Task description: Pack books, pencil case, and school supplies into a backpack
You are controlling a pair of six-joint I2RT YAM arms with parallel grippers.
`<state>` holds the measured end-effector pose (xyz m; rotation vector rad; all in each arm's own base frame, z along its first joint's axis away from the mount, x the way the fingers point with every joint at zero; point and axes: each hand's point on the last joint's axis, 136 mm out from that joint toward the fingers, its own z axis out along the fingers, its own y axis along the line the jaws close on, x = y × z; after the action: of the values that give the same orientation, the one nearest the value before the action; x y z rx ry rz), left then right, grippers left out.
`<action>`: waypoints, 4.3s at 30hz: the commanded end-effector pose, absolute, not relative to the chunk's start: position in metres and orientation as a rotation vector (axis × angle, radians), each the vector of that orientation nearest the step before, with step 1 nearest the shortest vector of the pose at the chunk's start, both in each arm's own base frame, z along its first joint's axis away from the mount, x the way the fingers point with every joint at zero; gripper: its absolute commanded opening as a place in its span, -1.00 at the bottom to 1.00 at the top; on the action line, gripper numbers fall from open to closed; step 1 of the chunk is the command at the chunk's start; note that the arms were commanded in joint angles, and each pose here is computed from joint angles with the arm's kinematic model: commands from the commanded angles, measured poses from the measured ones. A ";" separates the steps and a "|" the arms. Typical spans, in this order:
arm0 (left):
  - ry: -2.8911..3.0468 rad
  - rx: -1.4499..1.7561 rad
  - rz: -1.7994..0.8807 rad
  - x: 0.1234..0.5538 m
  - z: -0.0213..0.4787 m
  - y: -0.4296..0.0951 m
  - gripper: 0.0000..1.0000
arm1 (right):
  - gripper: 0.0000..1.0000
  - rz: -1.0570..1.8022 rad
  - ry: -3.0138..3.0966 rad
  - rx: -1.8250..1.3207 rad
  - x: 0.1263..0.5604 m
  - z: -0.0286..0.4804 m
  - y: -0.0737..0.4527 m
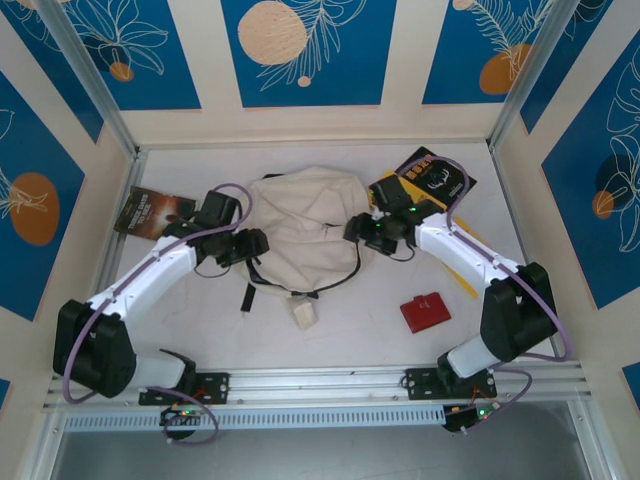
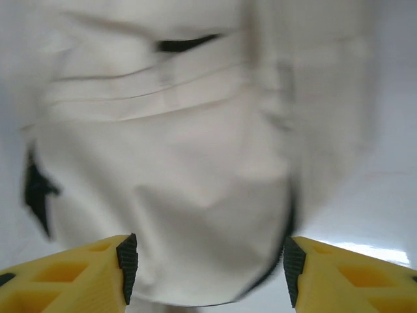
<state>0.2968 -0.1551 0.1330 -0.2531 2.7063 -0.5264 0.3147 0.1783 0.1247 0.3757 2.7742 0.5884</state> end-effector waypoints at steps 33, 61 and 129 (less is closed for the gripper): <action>2.828 0.004 -0.285 0.452 0.027 -0.236 0.22 | 0.34 0.475 2.955 0.888 0.441 0.021 0.089; 2.670 -0.152 -0.617 0.415 0.146 -0.203 0.44 | 0.24 0.320 2.917 0.627 0.412 0.065 0.091; 3.073 0.289 -0.152 0.325 -0.026 -0.334 -0.37 | -0.10 0.477 3.185 0.560 0.299 0.021 0.155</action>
<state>0.3614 -0.3522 0.0335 0.2305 2.9110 -0.3473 0.3063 0.1597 0.0259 0.5300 3.1521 0.5501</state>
